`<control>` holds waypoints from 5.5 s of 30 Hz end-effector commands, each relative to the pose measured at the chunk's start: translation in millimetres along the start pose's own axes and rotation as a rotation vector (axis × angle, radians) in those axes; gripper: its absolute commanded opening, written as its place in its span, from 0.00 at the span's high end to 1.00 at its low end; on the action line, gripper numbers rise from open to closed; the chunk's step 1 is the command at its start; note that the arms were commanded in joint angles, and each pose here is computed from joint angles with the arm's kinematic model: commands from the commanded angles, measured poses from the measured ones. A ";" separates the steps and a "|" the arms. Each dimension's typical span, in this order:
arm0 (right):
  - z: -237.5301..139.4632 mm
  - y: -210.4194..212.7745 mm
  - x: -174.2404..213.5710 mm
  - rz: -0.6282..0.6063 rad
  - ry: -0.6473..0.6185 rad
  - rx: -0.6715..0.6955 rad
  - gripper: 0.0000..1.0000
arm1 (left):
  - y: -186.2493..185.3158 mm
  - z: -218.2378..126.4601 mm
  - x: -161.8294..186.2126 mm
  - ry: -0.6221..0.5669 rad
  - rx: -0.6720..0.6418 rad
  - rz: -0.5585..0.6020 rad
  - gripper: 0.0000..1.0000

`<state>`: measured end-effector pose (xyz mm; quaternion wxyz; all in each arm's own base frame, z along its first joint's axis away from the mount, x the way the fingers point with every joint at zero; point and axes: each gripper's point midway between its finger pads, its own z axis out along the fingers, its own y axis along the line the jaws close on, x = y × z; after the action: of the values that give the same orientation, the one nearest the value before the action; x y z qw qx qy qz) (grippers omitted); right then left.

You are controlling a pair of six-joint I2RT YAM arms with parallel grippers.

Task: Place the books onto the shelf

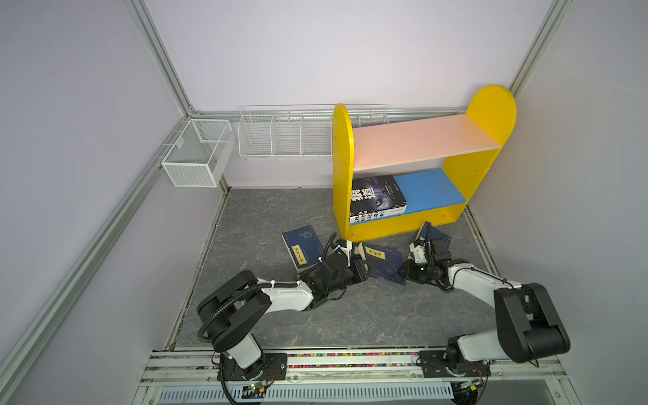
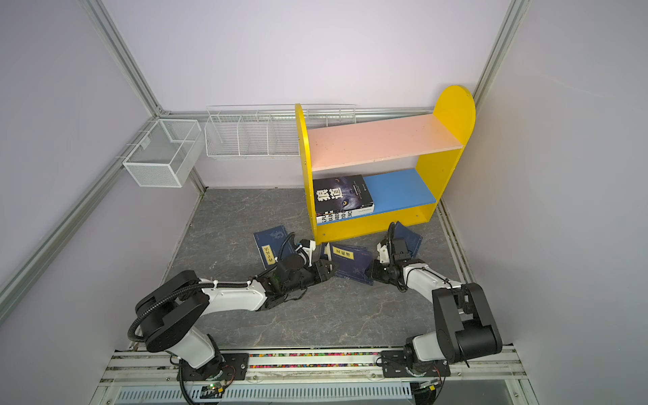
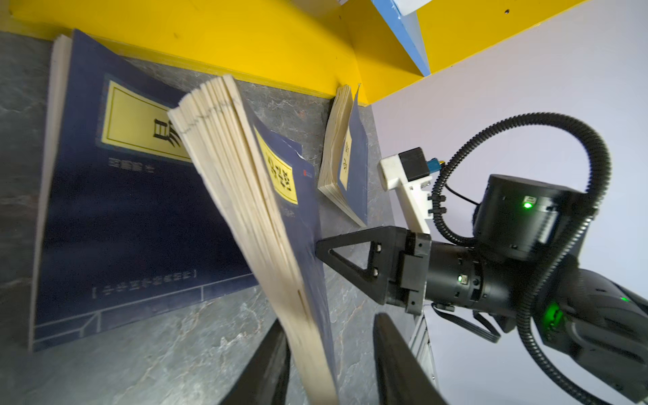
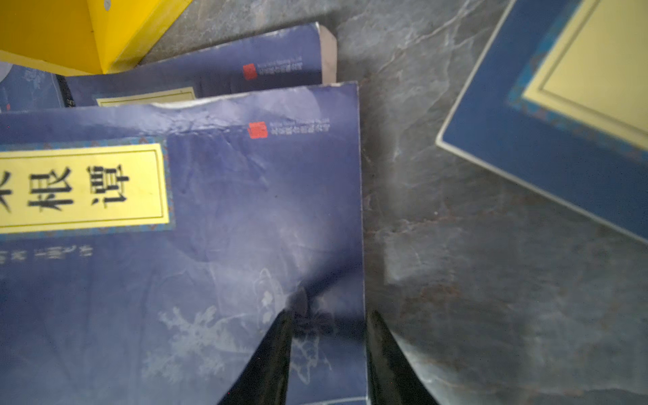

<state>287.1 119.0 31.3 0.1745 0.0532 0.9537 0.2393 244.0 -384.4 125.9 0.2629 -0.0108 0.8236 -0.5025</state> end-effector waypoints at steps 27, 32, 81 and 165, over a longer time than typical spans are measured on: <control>-217.1 136.5 -81.1 0.033 -0.403 -0.586 0.11 | -175.6 -95.2 -98.1 -0.133 0.119 0.335 1.00; -216.1 132.9 -79.3 0.045 -0.401 -0.599 0.10 | -190.8 -98.9 -122.4 -0.205 0.184 0.344 1.00; -208.7 142.5 -175.2 0.015 -0.426 -0.786 0.90 | -165.2 -89.9 -181.6 -0.243 0.267 0.205 0.41; -90.4 143.2 -261.4 -0.188 -0.213 -0.433 0.52 | 10.4 -5.6 -203.9 -0.388 -0.640 0.292 0.09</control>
<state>481.6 176.1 247.7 0.2360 -0.0441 0.8373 0.4911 421.3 -327.7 230.1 0.4842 -0.0717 0.8464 -0.2100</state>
